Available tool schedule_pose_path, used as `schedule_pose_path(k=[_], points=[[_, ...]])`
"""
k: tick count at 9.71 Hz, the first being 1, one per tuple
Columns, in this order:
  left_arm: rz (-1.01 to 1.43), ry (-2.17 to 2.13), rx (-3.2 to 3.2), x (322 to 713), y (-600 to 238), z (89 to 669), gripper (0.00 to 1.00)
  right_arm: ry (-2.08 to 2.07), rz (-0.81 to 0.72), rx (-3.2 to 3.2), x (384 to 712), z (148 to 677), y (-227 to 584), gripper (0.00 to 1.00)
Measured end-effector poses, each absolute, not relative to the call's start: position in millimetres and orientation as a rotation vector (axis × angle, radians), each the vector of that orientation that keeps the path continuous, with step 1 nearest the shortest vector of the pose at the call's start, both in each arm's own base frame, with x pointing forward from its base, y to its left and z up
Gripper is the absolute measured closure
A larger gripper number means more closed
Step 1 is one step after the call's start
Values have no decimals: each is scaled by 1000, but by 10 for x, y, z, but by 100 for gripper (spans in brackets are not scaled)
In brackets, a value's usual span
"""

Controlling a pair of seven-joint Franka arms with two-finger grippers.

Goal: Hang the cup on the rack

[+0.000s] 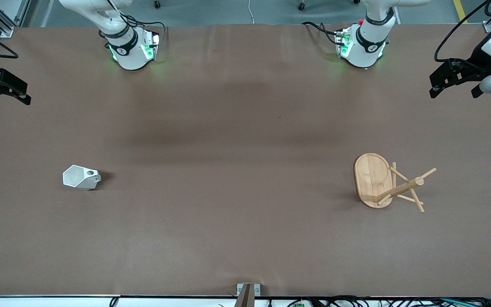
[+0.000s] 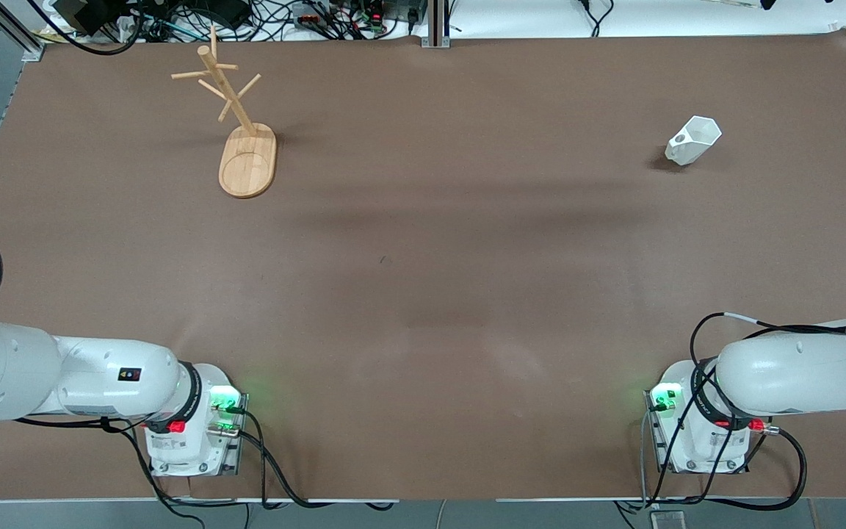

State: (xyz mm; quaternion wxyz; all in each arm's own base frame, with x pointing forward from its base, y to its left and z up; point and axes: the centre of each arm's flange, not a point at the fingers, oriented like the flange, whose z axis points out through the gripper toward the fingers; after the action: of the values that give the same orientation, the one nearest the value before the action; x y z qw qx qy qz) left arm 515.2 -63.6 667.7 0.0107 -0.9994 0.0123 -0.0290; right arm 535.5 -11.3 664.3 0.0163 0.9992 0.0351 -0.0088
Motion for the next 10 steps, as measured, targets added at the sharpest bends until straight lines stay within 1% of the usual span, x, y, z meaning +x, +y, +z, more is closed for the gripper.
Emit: schedule_pose_path(k=[10], points=[[-68, 29, -3119, 5204, -603, 6602, 0, 95, -33, 3106, 5399, 6584, -162, 0]])
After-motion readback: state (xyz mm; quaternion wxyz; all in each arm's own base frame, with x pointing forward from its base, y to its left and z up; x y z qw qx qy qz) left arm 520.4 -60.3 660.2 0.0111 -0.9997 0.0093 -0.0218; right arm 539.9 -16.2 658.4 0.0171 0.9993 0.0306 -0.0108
